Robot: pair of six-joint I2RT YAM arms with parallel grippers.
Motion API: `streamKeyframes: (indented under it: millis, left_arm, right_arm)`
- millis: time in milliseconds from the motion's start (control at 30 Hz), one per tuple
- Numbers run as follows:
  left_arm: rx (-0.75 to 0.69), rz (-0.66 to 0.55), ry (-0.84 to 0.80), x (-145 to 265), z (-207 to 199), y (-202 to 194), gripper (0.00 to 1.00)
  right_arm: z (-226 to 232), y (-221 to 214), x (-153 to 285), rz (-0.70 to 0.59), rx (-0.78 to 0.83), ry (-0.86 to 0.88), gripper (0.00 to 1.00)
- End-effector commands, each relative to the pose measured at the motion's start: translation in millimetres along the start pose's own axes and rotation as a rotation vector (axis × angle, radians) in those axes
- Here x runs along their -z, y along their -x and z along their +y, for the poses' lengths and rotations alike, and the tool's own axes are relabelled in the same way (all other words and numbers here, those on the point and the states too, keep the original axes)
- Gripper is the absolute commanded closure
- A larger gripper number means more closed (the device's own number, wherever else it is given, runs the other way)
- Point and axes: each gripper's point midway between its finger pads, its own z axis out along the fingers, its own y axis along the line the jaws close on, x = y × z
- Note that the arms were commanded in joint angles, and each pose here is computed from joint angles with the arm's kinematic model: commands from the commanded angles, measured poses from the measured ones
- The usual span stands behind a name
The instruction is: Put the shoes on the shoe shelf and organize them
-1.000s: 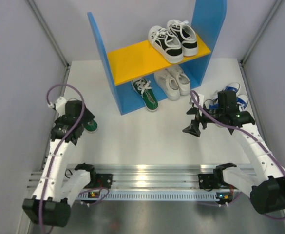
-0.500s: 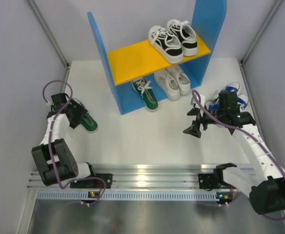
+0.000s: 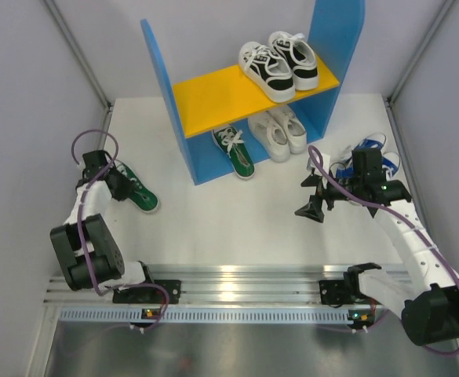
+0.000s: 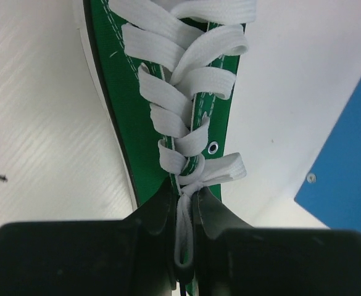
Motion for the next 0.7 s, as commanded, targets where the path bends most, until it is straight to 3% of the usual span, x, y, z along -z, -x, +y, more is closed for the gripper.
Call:
streamKeyframes:
  millis: [0, 267, 367, 500, 567, 667]
  left_arm:
    - [-0.039, -0.136, -0.124, 42.9, -21.0, 15.4, 1.00]
    - [0.044, -0.063, -0.372, 115.0, -31.0, -66.0, 1.00]
    - [0.099, 0.077, -0.486, 126.4, -37.6, -106.6, 1.00]
    - [0.070, 0.211, -0.557, 139.0, -48.7, -144.4, 1.00]
    - [0.058, 0.220, -0.571, 146.4, -54.8, -154.0, 1.00]
    - [-0.037, 0.312, -0.588, 160.7, -66.3, -189.7, 1.00]
  right_arm:
    - [0.3, 3.2, 1.0, -0.023, 0.027, 0.015, 0.04]
    - [-3.7, 2.7, 3.8, -0.027, 0.023, -0.003, 0.04]
    - [-5.5, 2.7, 5.1, -0.029, 0.021, -0.012, 0.04]
    - [-7.4, 2.1, 5.7, -0.032, 0.016, -0.022, 0.04]
    - [-8.2, 1.7, 5.8, -0.032, 0.016, -0.025, 0.04]
    - [-8.7, 1.0, 5.2, -0.029, 0.014, -0.025, 0.04]
